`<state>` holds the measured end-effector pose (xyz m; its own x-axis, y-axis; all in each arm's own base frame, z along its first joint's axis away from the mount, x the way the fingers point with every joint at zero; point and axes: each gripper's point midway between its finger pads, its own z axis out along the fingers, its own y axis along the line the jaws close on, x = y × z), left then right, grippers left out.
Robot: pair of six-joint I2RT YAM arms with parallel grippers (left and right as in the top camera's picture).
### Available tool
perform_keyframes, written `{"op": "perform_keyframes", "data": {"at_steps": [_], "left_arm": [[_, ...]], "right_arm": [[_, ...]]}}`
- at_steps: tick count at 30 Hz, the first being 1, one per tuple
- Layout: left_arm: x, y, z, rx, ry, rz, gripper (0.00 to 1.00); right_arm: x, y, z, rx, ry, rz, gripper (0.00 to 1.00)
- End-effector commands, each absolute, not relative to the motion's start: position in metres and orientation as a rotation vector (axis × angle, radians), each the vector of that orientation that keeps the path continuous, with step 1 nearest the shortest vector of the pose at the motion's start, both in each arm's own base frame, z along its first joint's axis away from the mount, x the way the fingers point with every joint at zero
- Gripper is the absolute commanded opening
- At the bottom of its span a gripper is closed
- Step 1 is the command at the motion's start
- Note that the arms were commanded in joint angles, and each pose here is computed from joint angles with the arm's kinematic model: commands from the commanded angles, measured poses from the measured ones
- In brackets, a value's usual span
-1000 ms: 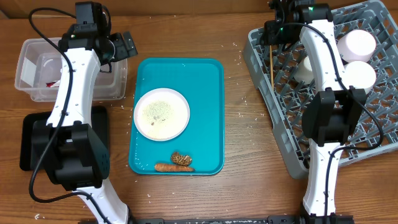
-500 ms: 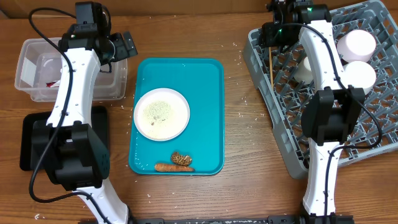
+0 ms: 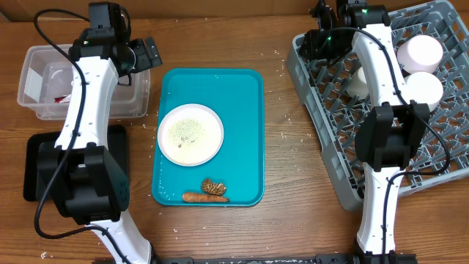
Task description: Sort waste into correct bins and load items into the dishwasher
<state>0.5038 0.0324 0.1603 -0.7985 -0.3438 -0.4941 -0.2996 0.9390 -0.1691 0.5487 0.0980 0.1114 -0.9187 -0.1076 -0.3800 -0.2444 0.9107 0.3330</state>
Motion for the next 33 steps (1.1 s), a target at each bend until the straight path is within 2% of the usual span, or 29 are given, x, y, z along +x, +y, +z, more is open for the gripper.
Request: {"op": "perform_keyframes", "data": {"at_steps": [1,5,10,16,26,33], "left_arm": [[0.503,0.03,0.172,-0.465,2.53,-0.118,1.0],[0.503,0.03,0.172,-0.465,2.53,-0.118,1.0],[0.503,0.03,0.172,-0.465,2.529,-0.118,1.0],[0.503,0.03,0.172,-0.465,2.53,-0.118,1.0],[0.503,0.029,0.172,-0.463,2.529,-0.118,1.0],[0.503,0.029,0.172,-0.463,2.53,-0.118,1.0]], "right_arm": [[0.544,0.116,0.153,-0.301,2.627,0.66,0.36],[0.535,0.13,0.157,-0.348,2.643,0.642,0.42],[0.537,0.115,0.125,-0.35,2.738,0.267,0.42],[0.541,0.111,0.117,-0.349,2.744,0.146,0.41],[0.556,0.103,0.113,-0.274,2.7,0.088,0.16],[0.56,0.103,0.096,-0.258,2.696,0.091,0.14]]}}
